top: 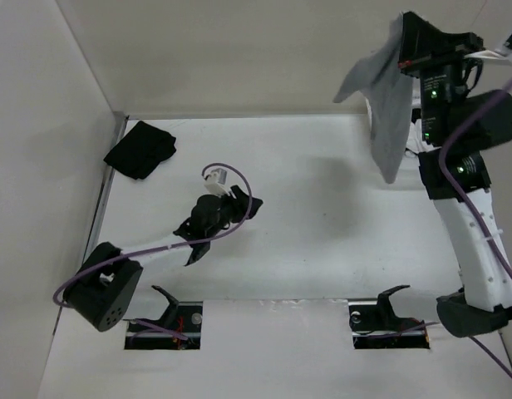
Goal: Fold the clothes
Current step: Move the tank top to the center of the board, then flatten the tank top out
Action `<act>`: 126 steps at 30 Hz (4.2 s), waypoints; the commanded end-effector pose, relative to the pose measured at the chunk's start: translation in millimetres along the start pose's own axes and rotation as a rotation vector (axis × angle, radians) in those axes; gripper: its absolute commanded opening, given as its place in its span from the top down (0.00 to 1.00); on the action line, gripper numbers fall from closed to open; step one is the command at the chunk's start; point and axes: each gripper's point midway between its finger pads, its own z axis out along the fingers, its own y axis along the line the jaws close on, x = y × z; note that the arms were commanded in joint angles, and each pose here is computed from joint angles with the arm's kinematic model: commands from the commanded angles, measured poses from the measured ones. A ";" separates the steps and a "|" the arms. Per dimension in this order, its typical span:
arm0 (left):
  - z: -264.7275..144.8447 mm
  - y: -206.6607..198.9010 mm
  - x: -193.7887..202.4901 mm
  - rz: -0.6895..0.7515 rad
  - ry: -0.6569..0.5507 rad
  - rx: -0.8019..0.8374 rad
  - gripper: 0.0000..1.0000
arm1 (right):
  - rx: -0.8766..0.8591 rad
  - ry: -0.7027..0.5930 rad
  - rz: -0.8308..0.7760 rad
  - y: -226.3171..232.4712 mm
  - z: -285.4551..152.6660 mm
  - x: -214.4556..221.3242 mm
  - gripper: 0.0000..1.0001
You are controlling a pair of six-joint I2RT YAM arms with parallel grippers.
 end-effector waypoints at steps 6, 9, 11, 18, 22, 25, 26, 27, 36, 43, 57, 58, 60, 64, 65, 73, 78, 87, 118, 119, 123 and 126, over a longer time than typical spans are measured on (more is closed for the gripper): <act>-59.4 23.3 -95.1 -0.109 -0.306 -0.091 0.57 | -0.414 -0.148 0.041 165.5 -72.1 -105.2 1.00; -73.8 25.1 -108.4 -0.114 -0.360 -0.108 0.57 | -0.488 -0.064 0.067 183.7 -88.3 -78.1 1.00; -85.3 25.1 -116.4 -0.115 -0.401 -0.121 0.57 | -0.467 0.016 0.058 175.6 -87.0 -33.9 0.99; -89.1 35.2 -114.5 -0.130 -0.398 -0.162 0.57 | -0.373 0.271 0.114 115.3 -61.8 117.7 0.99; -82.5 37.2 -109.2 -0.132 -0.375 -0.174 0.57 | -0.306 0.469 0.169 86.9 -49.5 215.3 0.98; -79.9 45.8 -105.1 -0.141 -0.360 -0.199 0.57 | -0.190 0.653 0.179 52.8 -49.8 318.0 0.97; -80.5 49.5 -103.5 -0.147 -0.358 -0.209 0.57 | -0.161 0.701 0.175 43.7 -50.7 347.0 0.97; -82.9 53.4 -104.0 -0.156 -0.364 -0.220 0.57 | -0.122 0.767 0.168 31.5 -52.1 387.5 0.96; -93.3 87.3 -96.4 -0.170 -0.354 -0.329 0.61 | -0.061 0.834 0.113 4.7 -52.7 438.1 0.50; -26.7 51.4 -76.7 -0.110 -0.240 -0.268 0.74 | 0.216 0.842 -0.003 -118.4 -122.8 417.0 0.97; 184.7 36.9 -125.4 0.002 -0.229 -0.365 0.57 | 0.480 1.012 -0.023 -251.7 -197.3 450.9 0.55; 202.6 48.5 -129.2 0.019 -0.214 -0.394 0.55 | 0.483 1.032 -0.018 -253.7 -203.0 456.6 0.54; 217.4 60.6 -134.2 0.039 -0.198 -0.428 0.52 | 0.486 1.065 -0.005 -255.4 -211.4 464.9 0.53; 237.9 98.8 -154.7 0.088 -0.190 -0.517 0.48 | 0.491 1.133 0.054 -253.7 -232.3 481.6 0.53; 238.9 104.9 -157.9 0.086 -0.194 -0.527 0.48 | 0.492 1.137 0.057 -253.8 -233.7 482.3 0.54; 234.9 170.0 -168.9 0.031 -0.175 -0.616 0.46 | 0.459 1.231 0.169 -237.6 -242.1 507.9 0.62; 235.2 187.2 -164.3 -0.002 -0.144 -0.607 0.61 | 0.457 1.254 0.225 -230.8 -240.0 516.5 0.68; 213.0 176.2 -166.0 -0.099 -0.130 -0.493 0.97 | 0.423 1.315 0.299 -217.1 -233.9 532.0 0.68; 47.1 98.2 -171.4 -0.338 -0.227 -0.169 1.00 | 0.515 0.854 0.020 -210.6 -330.8 318.4 1.00; 45.7 76.9 -182.7 -0.319 -0.235 -0.130 1.00 | 0.478 0.831 0.018 -199.1 -313.7 313.5 1.00; 23.0 25.9 -208.8 -0.241 -0.254 -0.072 1.00 | 0.334 0.719 0.003 -149.9 -263.2 276.5 1.00; -12.0 22.7 -210.7 -0.223 -0.273 -0.132 1.00 | 0.262 0.697 0.005 -122.3 -265.3 259.4 1.00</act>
